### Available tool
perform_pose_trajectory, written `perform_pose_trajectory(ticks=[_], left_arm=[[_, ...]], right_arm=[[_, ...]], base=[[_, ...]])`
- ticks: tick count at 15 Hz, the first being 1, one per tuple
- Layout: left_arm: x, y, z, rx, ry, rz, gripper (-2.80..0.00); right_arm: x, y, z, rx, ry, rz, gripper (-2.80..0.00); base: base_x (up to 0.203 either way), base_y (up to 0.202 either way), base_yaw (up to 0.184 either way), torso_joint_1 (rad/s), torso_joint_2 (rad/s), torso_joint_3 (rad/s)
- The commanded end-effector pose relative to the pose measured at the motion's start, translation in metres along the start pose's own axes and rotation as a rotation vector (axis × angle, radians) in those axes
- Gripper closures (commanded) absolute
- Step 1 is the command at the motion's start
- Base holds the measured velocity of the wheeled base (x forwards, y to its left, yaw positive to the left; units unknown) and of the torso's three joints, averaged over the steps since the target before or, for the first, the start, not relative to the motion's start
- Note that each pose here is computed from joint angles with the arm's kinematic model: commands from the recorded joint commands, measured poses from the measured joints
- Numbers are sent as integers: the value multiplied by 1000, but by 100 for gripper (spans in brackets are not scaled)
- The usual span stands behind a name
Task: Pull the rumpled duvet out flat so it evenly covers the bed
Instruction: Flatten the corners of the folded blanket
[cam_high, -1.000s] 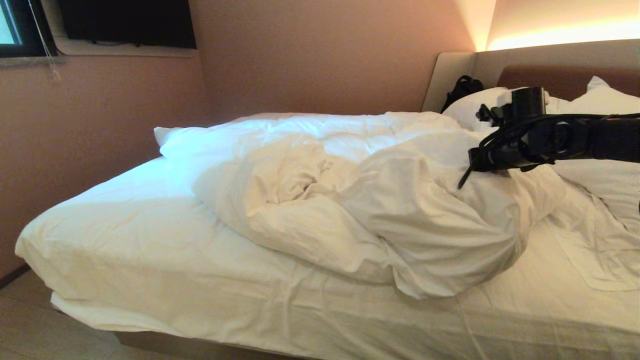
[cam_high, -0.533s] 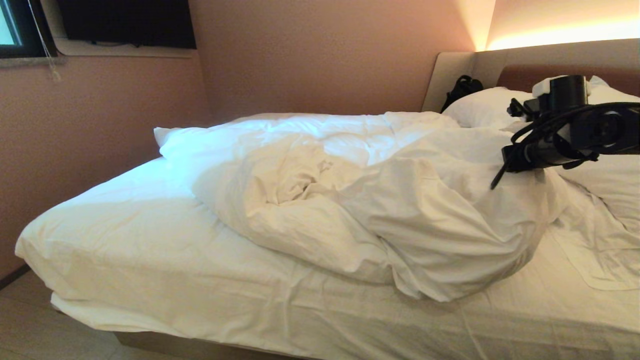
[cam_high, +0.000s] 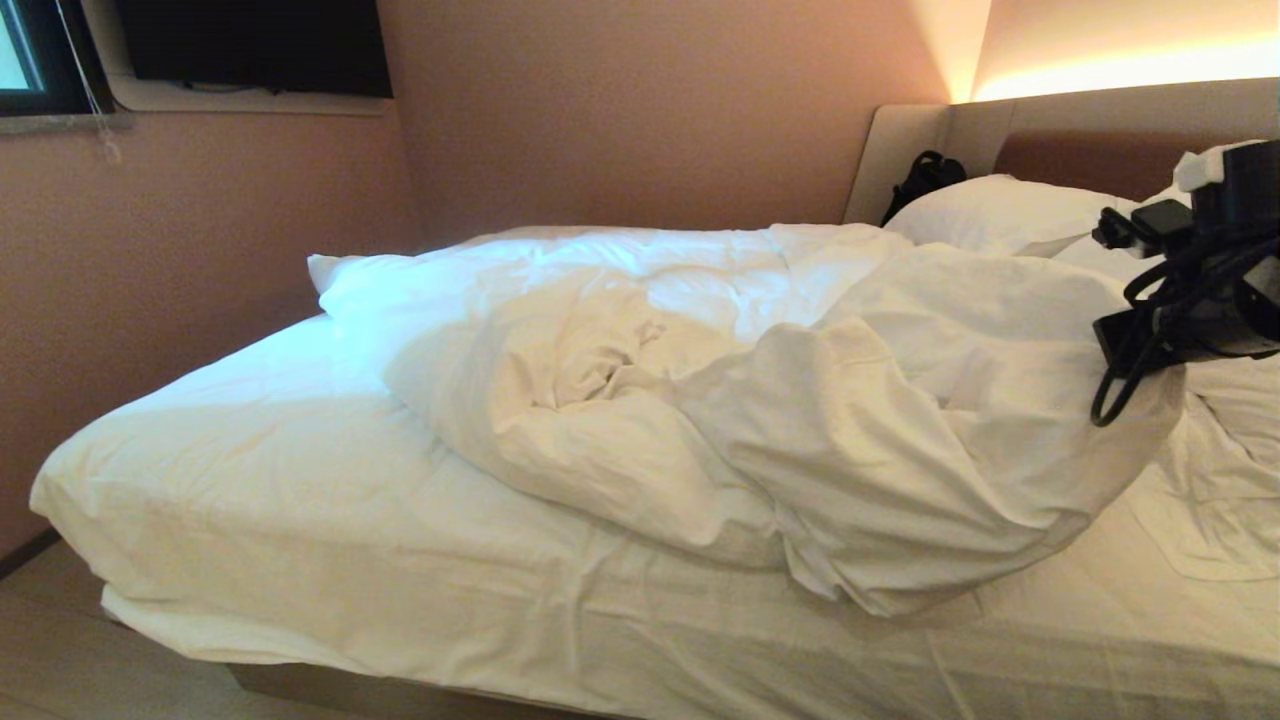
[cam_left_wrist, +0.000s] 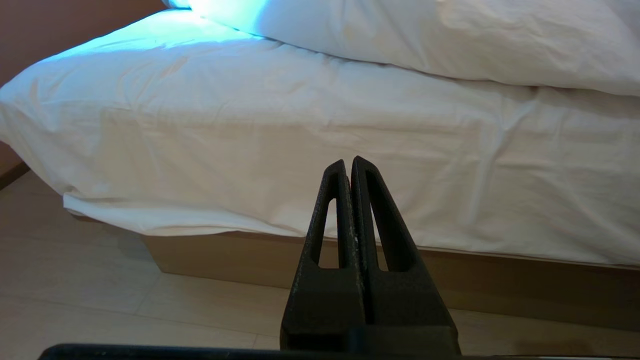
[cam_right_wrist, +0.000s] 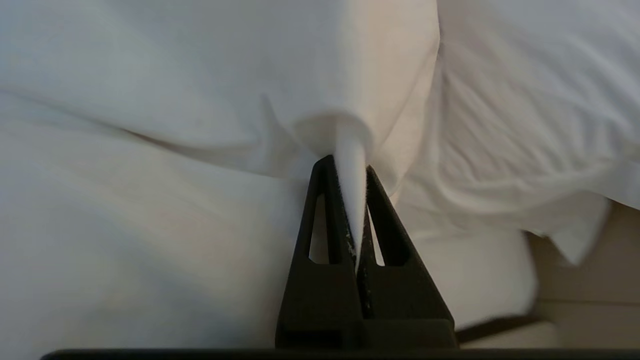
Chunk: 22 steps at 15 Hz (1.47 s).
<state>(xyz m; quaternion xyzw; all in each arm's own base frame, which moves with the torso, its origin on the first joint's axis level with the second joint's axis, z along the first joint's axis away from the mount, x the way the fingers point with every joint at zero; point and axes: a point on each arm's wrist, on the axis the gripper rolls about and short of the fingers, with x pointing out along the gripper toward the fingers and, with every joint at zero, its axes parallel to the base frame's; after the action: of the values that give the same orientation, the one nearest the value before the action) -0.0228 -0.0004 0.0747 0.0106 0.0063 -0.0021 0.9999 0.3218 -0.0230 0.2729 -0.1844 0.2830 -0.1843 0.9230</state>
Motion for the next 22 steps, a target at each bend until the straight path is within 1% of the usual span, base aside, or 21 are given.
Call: perform_pose_trajectory(ticks=[1, 3, 5, 6, 9, 11, 13, 14, 16, 17, 18, 19, 22], left_arm=[[0, 0, 0, 0, 0, 0, 0], [0, 0, 0, 0, 0, 1, 0], [0, 0, 0, 0, 0, 2, 0], [0, 0, 0, 0, 0, 2, 0], [0, 0, 0, 0, 0, -1, 0], [0, 0, 0, 0, 0, 0, 0], [0, 0, 0, 0, -2, 0, 0], [0, 0, 0, 0, 0, -1, 0], [0, 0, 0, 0, 0, 0, 0], [0, 0, 0, 0, 0, 1, 0], [0, 0, 0, 0, 0, -1, 0], [0, 0, 0, 0, 0, -1, 0], [0, 0, 0, 0, 0, 0, 0]], right_arm=[[-9, -7, -8, -106, 10, -13, 0], [-4, -4, -10, -143, 24, -7, 0], [1, -2, -11, -155, 36, -4, 0], [5, 0, -12, -160, 44, 0, -280], [6, 1, -12, -160, 44, 1, -280], [1, -2, -10, -145, 29, -4, -280], [-7, -6, -3, -99, -36, -14, -280], [-10, -7, 6, -49, -118, -27, -280], [-18, 0, 25, 58, -287, -22, -280], [-22, 6, 32, 102, -351, -8, -280], [-26, 11, 36, 124, -389, 7, -280], [-29, 15, 38, 140, -411, 18, 0], [-25, 28, 41, 135, -421, 63, 0]], base=[[0, 0, 0, 0, 0, 0], [0, 0, 0, 0, 0, 0], [0, 0, 0, 0, 0, 0], [0, 0, 0, 0, 0, 0], [0, 0, 0, 0, 0, 0], [0, 0, 0, 0, 0, 0], [0, 0, 0, 0, 0, 0], [0, 0, 0, 0, 0, 0], [0, 0, 0, 0, 0, 0], [0, 0, 0, 0, 0, 0], [0, 0, 0, 0, 0, 0], [0, 0, 0, 0, 0, 0], [0, 0, 0, 0, 0, 0]])
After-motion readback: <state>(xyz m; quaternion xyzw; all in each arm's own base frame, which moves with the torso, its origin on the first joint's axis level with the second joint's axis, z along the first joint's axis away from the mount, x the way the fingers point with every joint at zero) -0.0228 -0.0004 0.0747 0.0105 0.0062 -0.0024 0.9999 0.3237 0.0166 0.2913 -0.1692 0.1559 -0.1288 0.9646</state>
